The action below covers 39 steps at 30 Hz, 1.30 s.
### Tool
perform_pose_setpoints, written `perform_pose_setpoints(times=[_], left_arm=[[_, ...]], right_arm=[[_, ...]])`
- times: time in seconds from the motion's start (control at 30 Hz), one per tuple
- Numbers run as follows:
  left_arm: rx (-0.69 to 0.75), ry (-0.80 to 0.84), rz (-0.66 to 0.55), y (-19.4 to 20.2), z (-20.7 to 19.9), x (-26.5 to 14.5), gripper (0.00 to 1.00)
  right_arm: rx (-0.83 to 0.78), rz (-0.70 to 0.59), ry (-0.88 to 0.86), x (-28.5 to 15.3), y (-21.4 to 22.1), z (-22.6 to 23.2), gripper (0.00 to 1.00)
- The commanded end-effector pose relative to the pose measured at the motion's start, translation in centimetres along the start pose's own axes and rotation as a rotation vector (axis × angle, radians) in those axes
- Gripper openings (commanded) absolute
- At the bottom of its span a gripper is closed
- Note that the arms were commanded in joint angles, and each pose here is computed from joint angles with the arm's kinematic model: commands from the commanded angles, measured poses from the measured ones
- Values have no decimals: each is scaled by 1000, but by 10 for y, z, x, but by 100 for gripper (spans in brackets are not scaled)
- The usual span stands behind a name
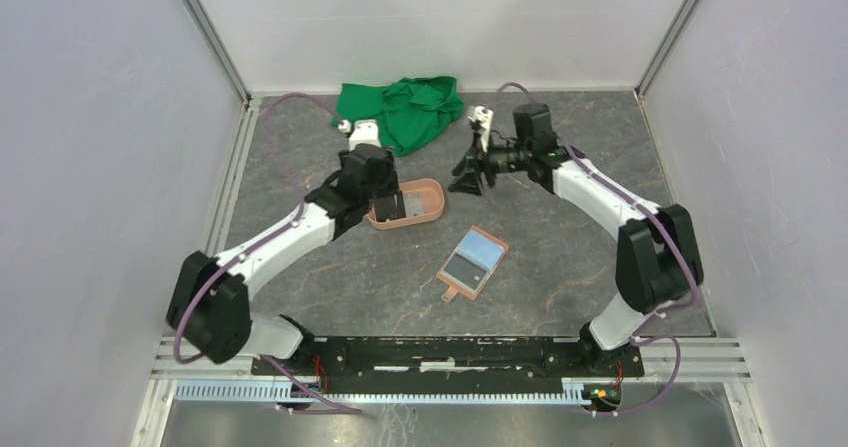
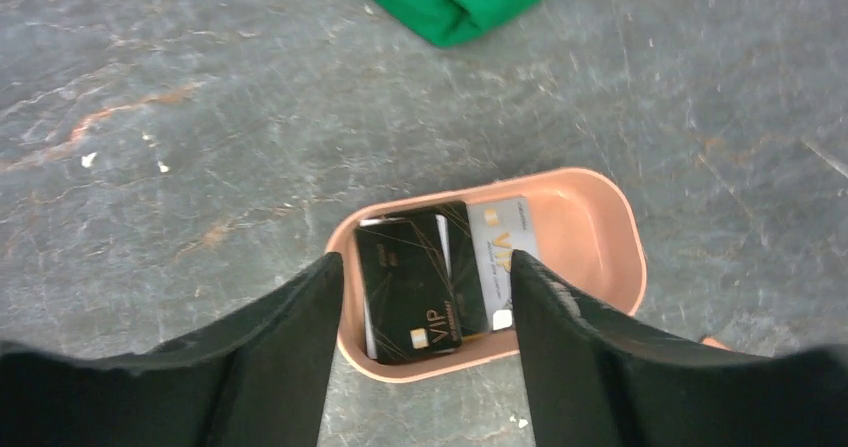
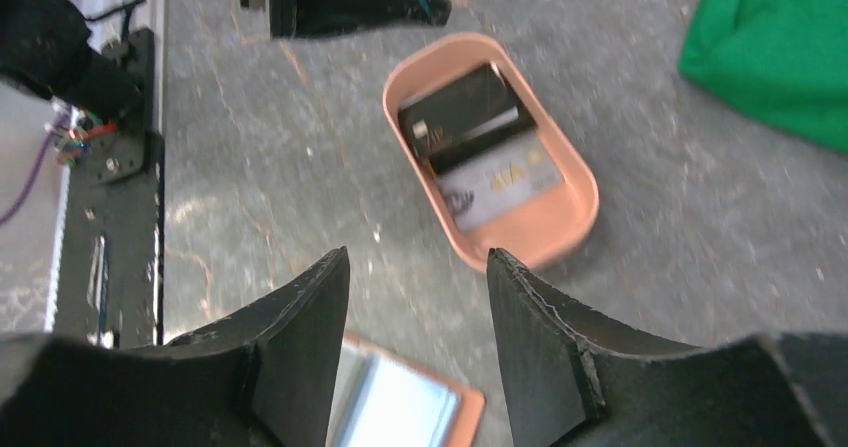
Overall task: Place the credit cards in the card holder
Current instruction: Pick up the credit card from the storage box.
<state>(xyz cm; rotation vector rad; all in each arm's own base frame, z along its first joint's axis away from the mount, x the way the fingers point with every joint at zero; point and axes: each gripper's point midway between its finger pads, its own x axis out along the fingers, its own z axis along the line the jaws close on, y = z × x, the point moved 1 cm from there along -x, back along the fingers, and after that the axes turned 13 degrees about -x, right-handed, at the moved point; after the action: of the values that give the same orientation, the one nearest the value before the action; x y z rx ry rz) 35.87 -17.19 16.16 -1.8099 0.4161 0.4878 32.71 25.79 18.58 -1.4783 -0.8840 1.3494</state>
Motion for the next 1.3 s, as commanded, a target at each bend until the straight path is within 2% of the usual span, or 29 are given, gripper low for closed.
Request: perform_pose_setpoints(times=[0.0, 0.03, 0.07, 0.13, 0.23, 0.27, 0.37, 0.47, 0.57, 0.8, 1.27], left_arm=[[-182, 37, -85, -16, 27, 0, 84], [-262, 25, -94, -21, 42, 0, 97], [-293, 56, -67, -15, 48, 1, 99], [-370, 111, -67, -22, 59, 1, 100], [-401, 202, 44, -6, 57, 6, 99], [-389, 215, 92, 3, 55, 9, 97], [-382, 290, 223, 30, 44, 20, 73], [-401, 395, 294, 49, 30, 24, 67], [-415, 400, 309, 60, 32, 27, 66], [-342, 288, 297, 65, 54, 27, 66], [-350, 273, 367, 86, 56, 36, 58]], right_arm=[[76, -37, 35, 44, -35, -15, 59], [134, -37, 37, 56, -36, -15, 58], [177, -28, 35, 68, -34, -15, 58], [240, -5, 50, 87, -29, -19, 58], [302, 26, 106, 111, -20, -30, 58], [325, 36, 128, 118, -18, -35, 57], [404, 74, 167, 135, -2, -47, 57], [451, 81, 168, 147, 10, -50, 57], [480, 97, 162, 155, 20, -47, 58], [513, 155, 155, 171, 47, -34, 56], [525, 219, 189, 175, 70, -35, 54]])
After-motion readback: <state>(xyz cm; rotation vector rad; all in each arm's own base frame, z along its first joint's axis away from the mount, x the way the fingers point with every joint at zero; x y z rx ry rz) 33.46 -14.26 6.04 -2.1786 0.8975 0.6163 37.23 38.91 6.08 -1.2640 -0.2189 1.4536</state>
